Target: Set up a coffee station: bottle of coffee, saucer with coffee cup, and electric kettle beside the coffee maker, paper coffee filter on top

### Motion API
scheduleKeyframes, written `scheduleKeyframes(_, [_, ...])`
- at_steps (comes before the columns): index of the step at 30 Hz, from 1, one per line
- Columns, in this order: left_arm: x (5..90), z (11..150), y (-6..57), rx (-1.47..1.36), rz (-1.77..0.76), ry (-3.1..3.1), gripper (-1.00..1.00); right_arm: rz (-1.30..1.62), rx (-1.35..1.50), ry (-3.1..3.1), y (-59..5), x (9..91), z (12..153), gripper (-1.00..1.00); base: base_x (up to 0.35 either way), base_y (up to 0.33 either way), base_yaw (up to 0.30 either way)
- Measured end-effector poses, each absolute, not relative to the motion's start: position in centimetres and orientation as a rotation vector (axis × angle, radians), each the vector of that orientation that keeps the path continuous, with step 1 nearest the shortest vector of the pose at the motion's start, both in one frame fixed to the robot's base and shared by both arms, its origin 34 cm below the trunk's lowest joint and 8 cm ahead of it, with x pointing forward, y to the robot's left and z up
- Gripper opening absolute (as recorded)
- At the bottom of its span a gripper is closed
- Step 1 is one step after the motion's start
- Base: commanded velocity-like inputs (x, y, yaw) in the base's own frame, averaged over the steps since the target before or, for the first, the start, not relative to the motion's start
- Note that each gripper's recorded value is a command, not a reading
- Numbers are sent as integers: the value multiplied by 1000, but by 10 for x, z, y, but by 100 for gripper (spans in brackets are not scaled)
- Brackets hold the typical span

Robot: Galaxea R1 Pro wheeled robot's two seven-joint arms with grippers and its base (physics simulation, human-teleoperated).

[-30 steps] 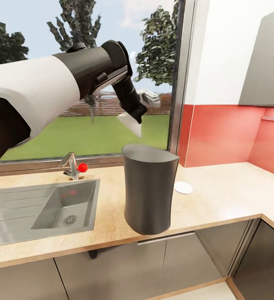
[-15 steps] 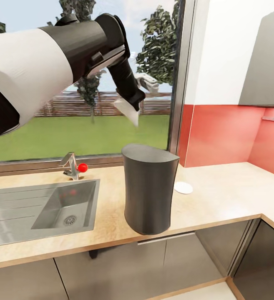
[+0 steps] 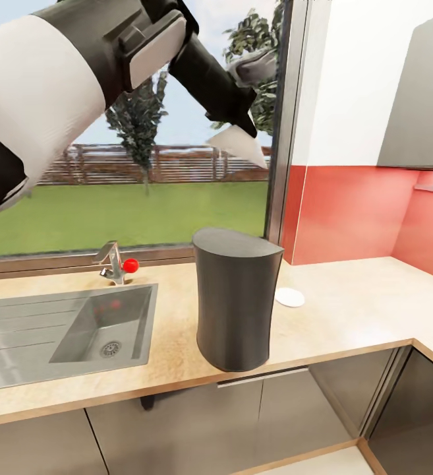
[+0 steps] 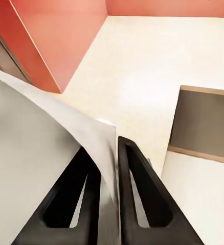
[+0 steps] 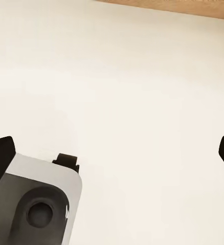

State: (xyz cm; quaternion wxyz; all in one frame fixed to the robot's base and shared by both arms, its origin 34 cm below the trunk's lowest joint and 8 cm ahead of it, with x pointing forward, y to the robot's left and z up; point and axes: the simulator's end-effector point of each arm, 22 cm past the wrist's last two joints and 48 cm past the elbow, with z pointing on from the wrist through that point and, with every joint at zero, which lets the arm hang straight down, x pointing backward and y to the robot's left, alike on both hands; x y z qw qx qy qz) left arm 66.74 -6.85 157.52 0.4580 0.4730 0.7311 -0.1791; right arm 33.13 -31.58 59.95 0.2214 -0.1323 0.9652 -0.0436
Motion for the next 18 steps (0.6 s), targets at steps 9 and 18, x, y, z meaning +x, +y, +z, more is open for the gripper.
scheduleKeyframes(9, [675, 1553, -71, 1169, -481, 1830, -100, -120, -366, 2667, -316, 331, 600, 100, 0, 0, 0])
scheduleKeyframes(18, [683, 1523, -73, 1174, -517, 1873, -100, -120, -367, 2667, -316, 331, 600, 100, 0, 0, 0])
